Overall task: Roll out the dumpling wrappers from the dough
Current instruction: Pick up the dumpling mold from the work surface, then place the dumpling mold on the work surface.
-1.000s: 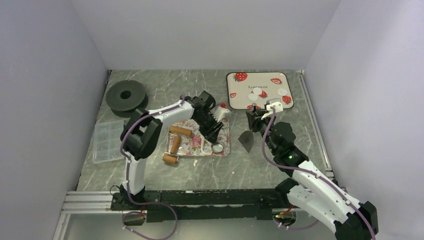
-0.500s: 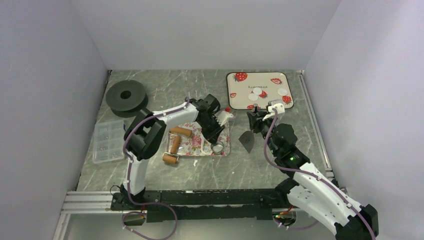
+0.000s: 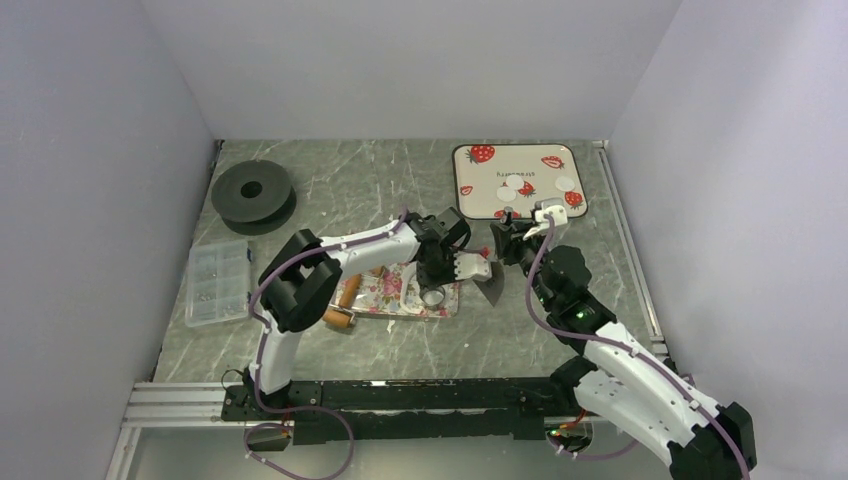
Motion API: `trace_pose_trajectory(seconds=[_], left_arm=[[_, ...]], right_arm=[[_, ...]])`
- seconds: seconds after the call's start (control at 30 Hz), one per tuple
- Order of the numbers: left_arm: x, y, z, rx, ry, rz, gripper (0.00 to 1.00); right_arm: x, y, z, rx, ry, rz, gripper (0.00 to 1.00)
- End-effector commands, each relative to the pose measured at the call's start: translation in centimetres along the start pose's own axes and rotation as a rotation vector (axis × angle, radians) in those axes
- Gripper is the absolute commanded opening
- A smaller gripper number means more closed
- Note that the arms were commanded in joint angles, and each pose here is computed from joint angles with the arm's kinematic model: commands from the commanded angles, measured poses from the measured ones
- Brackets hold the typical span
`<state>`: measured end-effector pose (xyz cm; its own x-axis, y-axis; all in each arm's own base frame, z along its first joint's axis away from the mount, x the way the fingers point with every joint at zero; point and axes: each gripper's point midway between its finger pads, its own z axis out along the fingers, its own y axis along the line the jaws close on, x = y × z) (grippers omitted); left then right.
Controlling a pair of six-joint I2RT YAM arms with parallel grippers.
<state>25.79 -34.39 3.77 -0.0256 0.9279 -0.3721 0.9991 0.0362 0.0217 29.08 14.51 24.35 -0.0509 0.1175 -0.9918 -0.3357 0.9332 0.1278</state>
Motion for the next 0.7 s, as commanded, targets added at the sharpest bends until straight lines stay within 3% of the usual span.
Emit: trace_pose_trajectory(seconds=[0.0,0.17,0.33,0.53,0.67], left_arm=[[0.4,3.0,-2.7,-0.138,0.034,0.164,0.15],[0.4,3.9,-2.6,-0.17,0.043,0.237,0.15],[1.3,2.6,-1.8,-0.099,0.048,0.28,0.18],[1.3,2.1,-1.9,-0.042,0.02,0.241,0.29],[0.1,3.0,-3.3,-0.039,-0.019,0.131,0.38]], right_arm=[[-2.7,1.2,0.8,-0.045,-0.112,0.084,0.0],[-2.8,1.8,1.7,-0.067,-0.131,0.128,0.0],[-2.4,2.3,2.3,-0.086,-0.124,0.144,0.0],[-1.7,2.9,2.9,-0.107,-0.112,0.187,0.0],[-1.3,2.9,3.4,-0.1,-0.1,0.189,0.0]])
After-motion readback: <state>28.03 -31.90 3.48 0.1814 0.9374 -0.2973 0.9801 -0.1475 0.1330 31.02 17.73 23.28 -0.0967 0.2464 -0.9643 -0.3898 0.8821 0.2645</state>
